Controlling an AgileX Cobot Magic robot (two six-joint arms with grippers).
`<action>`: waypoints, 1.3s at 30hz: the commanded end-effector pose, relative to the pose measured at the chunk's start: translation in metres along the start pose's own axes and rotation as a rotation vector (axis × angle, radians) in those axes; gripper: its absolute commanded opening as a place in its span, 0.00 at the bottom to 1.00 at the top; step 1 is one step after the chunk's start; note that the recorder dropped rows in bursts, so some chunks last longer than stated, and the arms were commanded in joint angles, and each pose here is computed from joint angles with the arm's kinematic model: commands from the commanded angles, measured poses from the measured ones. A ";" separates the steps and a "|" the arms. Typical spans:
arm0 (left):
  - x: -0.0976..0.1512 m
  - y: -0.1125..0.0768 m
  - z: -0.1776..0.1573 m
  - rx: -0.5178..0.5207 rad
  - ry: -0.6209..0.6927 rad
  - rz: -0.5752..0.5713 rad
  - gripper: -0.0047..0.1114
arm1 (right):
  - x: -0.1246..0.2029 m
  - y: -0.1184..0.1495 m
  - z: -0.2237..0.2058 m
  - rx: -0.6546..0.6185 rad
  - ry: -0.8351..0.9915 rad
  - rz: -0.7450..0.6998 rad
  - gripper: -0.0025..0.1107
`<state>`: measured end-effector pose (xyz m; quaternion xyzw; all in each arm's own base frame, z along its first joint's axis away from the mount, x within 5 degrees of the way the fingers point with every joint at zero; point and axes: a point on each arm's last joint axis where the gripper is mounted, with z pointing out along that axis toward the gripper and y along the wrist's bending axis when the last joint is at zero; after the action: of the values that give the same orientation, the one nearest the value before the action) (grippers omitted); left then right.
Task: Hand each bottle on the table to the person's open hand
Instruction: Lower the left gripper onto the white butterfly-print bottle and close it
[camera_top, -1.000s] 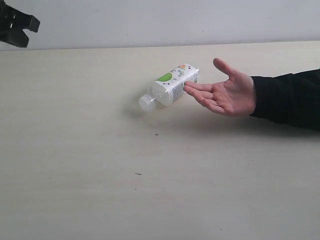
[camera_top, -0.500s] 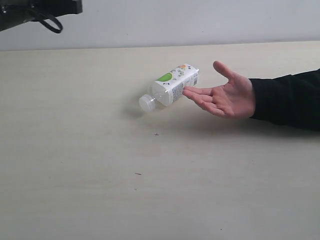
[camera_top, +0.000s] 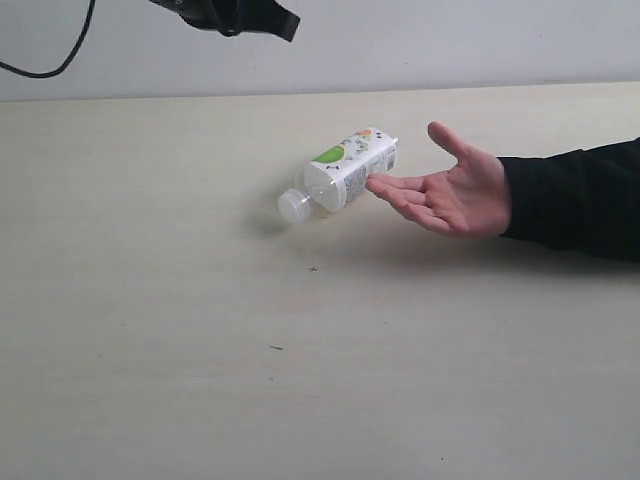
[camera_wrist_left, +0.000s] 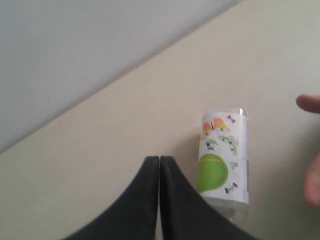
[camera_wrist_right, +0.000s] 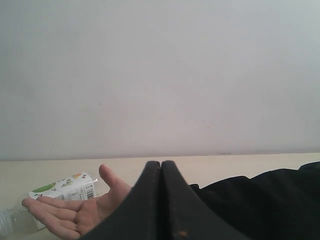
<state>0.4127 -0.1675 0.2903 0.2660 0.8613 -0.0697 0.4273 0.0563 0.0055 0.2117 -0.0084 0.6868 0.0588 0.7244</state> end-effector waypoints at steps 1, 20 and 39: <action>-0.003 -0.009 0.014 0.089 0.119 0.044 0.21 | 0.000 -0.001 0.000 0.007 -0.016 -0.002 0.02; 0.002 -0.034 0.099 0.181 0.321 0.173 0.63 | 0.000 -0.001 0.000 0.007 -0.016 -0.002 0.02; 0.028 -0.069 0.139 0.100 0.379 0.254 0.74 | 0.000 -0.001 0.000 0.007 -0.016 -0.002 0.02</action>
<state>0.4597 -0.2615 0.1710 0.4207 0.8753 -0.0028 0.2383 0.0563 0.0055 0.2117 -0.0084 0.6868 0.0588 0.7244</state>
